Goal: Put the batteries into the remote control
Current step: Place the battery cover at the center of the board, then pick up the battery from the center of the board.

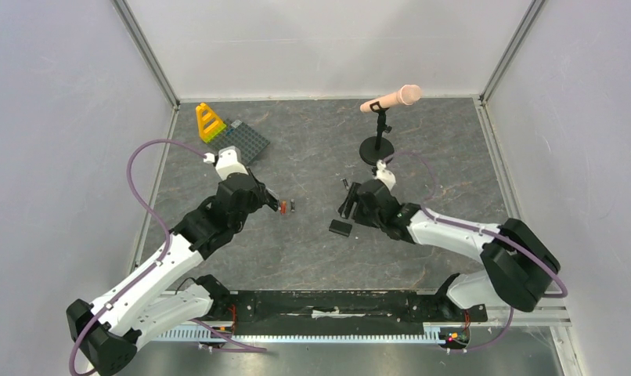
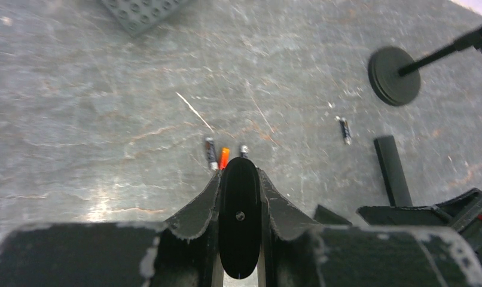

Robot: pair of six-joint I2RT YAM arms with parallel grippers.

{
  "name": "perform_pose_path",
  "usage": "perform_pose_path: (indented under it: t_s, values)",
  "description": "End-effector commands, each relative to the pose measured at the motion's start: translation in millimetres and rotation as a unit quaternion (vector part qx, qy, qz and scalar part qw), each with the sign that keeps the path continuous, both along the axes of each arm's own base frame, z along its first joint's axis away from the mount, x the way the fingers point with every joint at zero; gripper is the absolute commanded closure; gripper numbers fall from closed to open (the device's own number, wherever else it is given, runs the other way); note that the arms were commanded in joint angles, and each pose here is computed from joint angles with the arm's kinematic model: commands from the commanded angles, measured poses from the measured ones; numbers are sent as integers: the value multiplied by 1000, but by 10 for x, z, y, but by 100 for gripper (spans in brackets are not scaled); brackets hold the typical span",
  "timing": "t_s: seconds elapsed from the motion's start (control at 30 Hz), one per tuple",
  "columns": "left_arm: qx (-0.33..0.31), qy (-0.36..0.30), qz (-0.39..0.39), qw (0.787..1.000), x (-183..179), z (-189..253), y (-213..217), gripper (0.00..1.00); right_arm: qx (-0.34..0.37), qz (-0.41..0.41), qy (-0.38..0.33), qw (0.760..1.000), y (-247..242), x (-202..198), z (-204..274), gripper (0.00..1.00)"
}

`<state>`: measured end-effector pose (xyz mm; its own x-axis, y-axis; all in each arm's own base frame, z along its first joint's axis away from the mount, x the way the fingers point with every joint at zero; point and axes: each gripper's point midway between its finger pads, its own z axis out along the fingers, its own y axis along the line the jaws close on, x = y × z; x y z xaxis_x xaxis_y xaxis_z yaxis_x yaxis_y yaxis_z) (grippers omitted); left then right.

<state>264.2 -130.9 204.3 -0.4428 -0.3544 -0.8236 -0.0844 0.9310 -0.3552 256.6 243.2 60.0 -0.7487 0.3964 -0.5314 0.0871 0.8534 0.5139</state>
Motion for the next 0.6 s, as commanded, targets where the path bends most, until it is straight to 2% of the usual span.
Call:
perform_pose_path:
  t_s: [0.0,0.17,0.33,0.57]
  values:
    - [30,-37,81,996,56,320,346,98,-93,34,-52,994,154,306,290,30]
    - [42,-52,88,994,42,475,424,98,-130,115,-72,982,788,505,382,39]
    - [55,-54,97,992,-1,555,517,98,-157,156,-82,972,1278,649,321,54]
    - [54,-51,87,993,-42,571,515,98,-184,193,-88,960,1666,701,111,55]
